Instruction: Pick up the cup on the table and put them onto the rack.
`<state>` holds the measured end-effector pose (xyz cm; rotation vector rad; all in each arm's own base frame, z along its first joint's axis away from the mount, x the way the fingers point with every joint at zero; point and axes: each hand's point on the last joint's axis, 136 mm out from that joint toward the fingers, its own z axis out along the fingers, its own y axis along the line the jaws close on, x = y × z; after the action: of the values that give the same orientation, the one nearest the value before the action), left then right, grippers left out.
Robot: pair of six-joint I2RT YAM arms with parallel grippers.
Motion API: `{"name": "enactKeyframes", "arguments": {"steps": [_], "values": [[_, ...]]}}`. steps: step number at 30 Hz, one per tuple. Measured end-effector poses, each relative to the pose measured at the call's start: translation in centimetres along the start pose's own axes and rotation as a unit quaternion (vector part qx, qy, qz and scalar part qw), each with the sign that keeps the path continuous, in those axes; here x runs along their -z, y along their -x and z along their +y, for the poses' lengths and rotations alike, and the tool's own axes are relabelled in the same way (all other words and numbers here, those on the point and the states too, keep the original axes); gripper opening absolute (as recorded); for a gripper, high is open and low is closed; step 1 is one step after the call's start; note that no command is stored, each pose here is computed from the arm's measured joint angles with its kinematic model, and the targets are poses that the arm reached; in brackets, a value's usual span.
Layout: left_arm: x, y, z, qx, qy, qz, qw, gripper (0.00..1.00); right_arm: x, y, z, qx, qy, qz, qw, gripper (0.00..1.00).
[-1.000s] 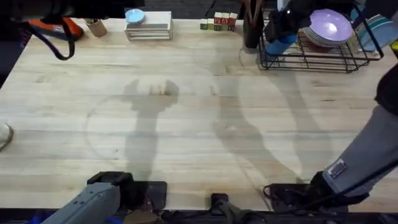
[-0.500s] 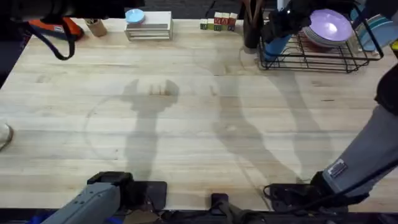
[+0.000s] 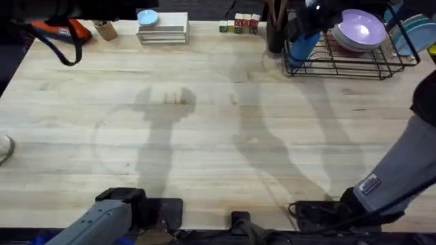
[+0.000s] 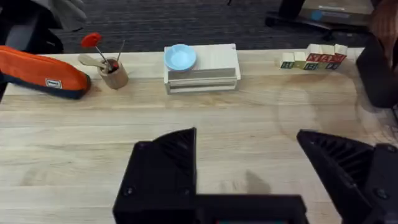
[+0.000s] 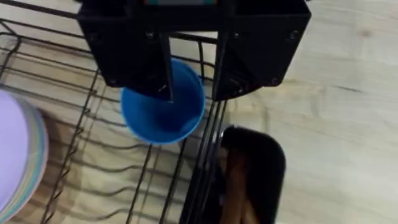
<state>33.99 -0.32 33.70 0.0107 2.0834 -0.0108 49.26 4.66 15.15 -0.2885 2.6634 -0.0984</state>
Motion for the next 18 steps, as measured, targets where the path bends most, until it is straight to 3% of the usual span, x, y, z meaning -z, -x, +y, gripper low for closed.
{"name": "enactKeyframes", "arguments": {"steps": [8, 18], "values": [[0.0, 0.0, 0.0, 0.000, 0.000, 0.000, 1.000, 0.993, 3.8, 3.8, -0.7, -0.004, -0.006, -0.054, 0.999, 0.404], [0.0, 0.0, 0.0, 0.000, 0.000, 0.000, 1.000, 0.993, 9.4, 4.9, -1.3, -0.005, -0.008, -0.070, 0.998, 0.664]]}}
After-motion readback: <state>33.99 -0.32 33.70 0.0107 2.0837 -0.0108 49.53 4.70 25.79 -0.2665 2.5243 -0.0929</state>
